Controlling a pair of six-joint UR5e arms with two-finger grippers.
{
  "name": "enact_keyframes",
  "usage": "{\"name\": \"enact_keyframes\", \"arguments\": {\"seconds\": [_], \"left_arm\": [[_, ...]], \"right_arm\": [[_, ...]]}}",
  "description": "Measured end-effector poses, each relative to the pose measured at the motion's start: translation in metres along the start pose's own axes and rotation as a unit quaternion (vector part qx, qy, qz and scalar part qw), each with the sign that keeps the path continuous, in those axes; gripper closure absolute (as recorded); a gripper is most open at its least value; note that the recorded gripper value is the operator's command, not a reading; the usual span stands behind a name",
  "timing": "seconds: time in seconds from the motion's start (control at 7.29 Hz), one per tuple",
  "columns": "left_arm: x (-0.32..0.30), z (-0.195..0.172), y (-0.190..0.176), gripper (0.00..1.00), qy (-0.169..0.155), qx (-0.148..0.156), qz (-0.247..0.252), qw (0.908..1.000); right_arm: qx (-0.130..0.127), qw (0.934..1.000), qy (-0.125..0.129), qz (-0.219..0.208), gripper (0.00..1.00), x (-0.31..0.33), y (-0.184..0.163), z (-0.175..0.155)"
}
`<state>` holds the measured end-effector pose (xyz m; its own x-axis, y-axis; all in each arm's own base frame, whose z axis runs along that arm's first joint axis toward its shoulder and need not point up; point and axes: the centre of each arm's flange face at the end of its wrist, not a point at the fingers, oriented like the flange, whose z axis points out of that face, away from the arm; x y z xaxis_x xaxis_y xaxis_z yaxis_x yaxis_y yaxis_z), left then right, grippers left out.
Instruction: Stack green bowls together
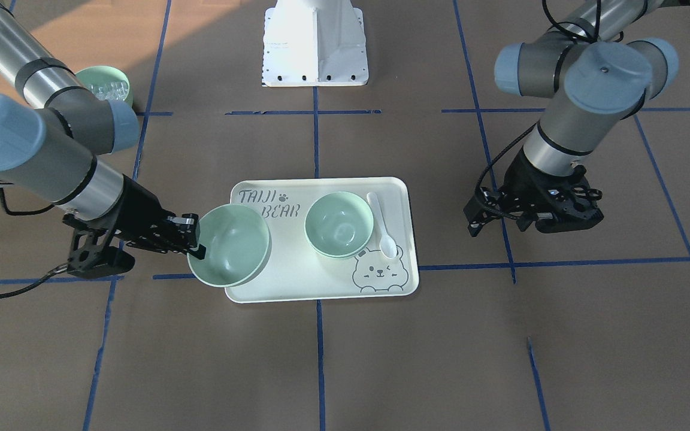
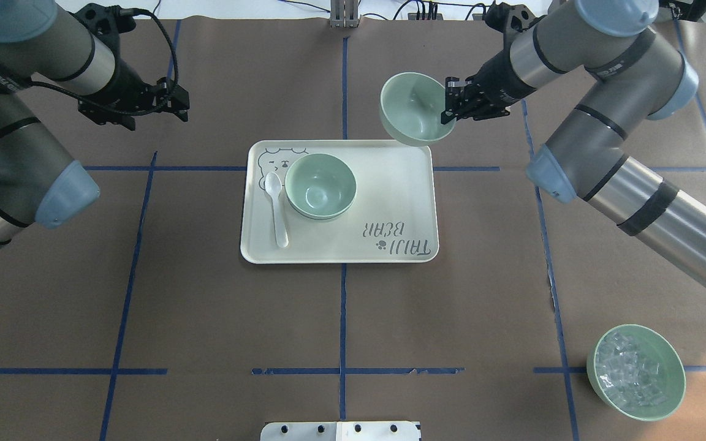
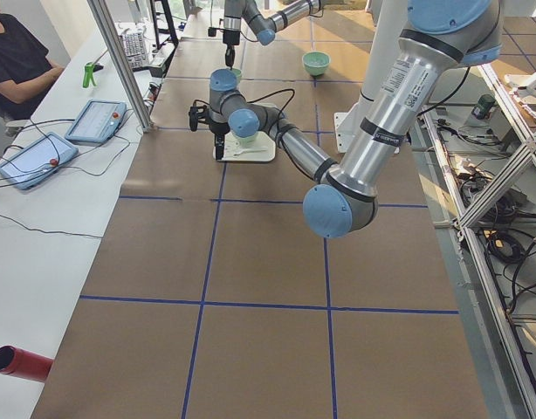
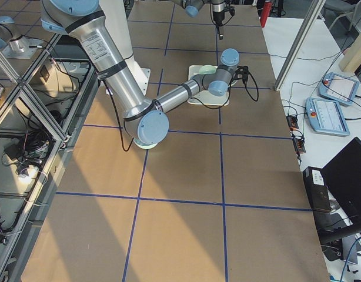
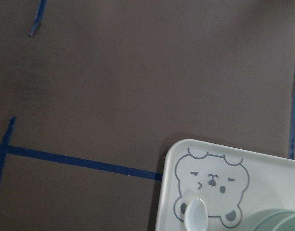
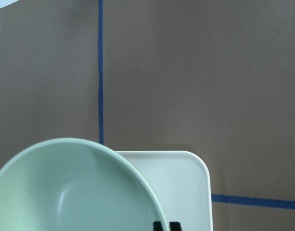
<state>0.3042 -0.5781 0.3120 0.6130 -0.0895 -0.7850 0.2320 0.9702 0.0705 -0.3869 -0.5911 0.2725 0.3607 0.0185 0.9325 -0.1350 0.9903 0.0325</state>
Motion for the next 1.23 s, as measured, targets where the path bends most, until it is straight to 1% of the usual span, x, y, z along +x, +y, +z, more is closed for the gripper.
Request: {"name": "enact_keyframes", "arguments": {"seconds": [0.41,0.69,0.96,1.23], "left_arm": [[-0.076,-0.014,-0.021,0.00,-0.031,0.014,0.045,0.9984],[-0.108,-0.020,-0.028,0.00,-0.044,0.018,0.062,0.9970],[-0.121,-0.025,-0.035,0.00,-0.049,0.023,0.067,0.9963],[-0.124,-0.026,-0.037,0.00,-0.051,0.024,0.067,0.9962]], "right_arm": [[0.008,0.9999,0.008,-0.004,1.00,-0.061,0.046,0.053],[0.016,0.9997,0.016,-0.002,1.00,-0.085,0.080,0.086],[0.018,0.9996,0.020,-0.002,1.00,-0.097,0.098,0.101],[0.016,0.9996,0.023,-0.001,1.00,-0.109,0.103,0.104]]}}
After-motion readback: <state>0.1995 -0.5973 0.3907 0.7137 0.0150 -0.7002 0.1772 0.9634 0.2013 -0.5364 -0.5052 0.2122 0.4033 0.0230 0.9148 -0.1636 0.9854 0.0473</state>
